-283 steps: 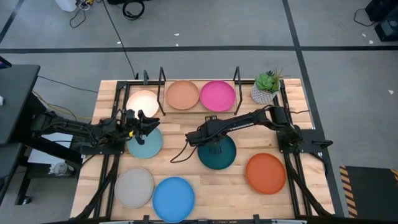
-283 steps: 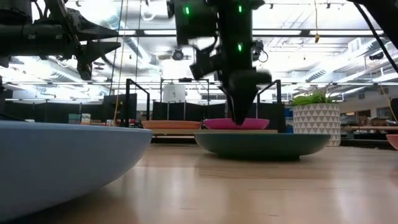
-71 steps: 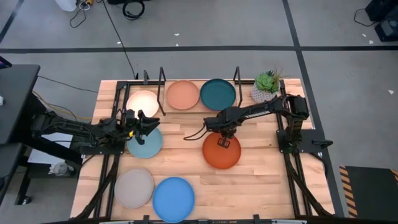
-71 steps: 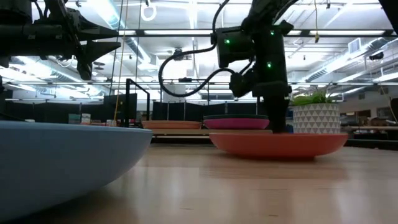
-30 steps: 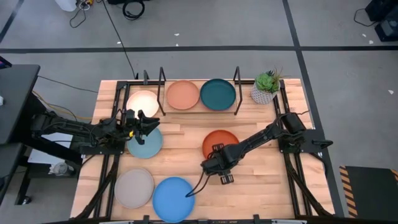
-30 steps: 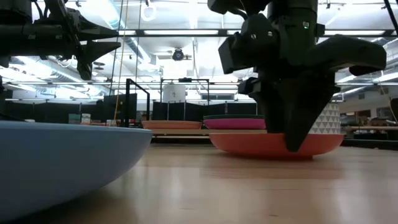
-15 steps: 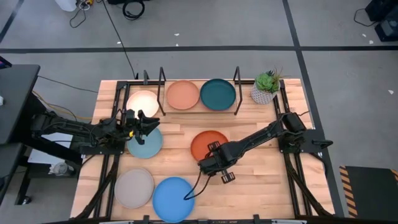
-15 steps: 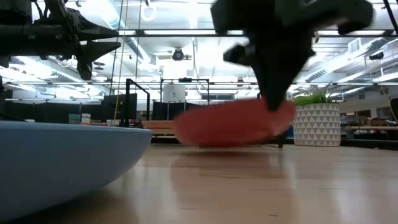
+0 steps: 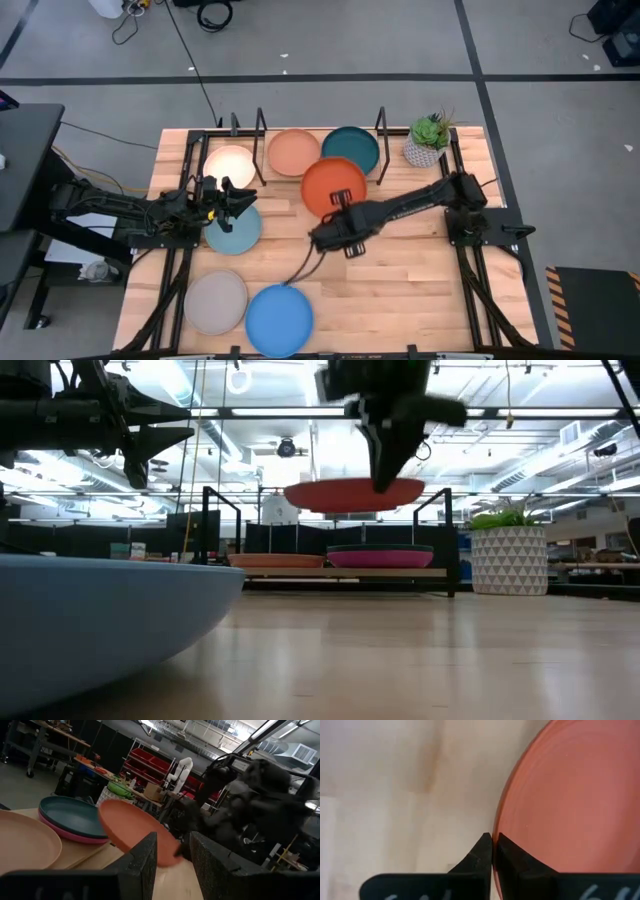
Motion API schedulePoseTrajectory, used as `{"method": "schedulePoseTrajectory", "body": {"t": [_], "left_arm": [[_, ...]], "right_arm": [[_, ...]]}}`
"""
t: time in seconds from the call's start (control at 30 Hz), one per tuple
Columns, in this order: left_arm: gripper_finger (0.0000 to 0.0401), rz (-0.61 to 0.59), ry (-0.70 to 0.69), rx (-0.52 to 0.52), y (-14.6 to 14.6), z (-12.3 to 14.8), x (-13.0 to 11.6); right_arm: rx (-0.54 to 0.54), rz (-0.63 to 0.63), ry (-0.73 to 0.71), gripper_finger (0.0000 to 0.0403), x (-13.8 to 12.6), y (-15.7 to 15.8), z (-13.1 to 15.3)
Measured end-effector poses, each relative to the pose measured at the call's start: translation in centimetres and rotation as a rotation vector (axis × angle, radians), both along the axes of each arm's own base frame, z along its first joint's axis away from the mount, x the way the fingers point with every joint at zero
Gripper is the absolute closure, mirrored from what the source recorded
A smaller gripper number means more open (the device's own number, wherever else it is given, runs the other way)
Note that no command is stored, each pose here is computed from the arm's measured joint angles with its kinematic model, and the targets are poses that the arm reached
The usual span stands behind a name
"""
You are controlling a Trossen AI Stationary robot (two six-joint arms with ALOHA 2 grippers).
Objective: Place and stack plates onto a shelf
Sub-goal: Stack the orange plate on top of the dark green plate on the shelf
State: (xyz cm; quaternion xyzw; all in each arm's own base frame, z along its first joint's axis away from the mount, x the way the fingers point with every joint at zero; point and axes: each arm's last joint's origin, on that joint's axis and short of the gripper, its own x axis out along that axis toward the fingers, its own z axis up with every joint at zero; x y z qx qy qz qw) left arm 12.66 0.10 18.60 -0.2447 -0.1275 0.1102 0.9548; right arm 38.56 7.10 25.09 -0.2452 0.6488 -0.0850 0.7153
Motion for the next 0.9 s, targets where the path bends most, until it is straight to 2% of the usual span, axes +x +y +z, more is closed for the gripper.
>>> {"method": "schedulePoseTrajectory", "body": {"t": [0.1,0.3,0.5,0.63,0.9], "left_arm": [[0.0278,0.000,0.000,0.000,0.0,0.0,0.0],[0.0278,0.000,0.001,0.001,0.0,0.0,0.0],[0.0278,0.000,0.000,0.000,0.0,0.0,0.0],[0.0278,0.000,0.000,0.000,0.0,0.0,0.0],[0.0278,0.000,0.001,0.000,0.0,0.0,0.0]], "right_arm": [[-0.004,-0.048,0.018,0.0386,0.1,-2.4,-0.4],[0.032,-0.086,-0.072,0.0387,-0.4,-6.7,0.0],[0.097,-0.135,-0.131,0.0387,-2.2,-10.6,-0.6],[0.102,-0.178,-0.113,0.0387,-3.3,-12.6,-1.7],[0.123,-0.229,-0.150,0.0384,-4.2,-16.0,-1.6]]}}
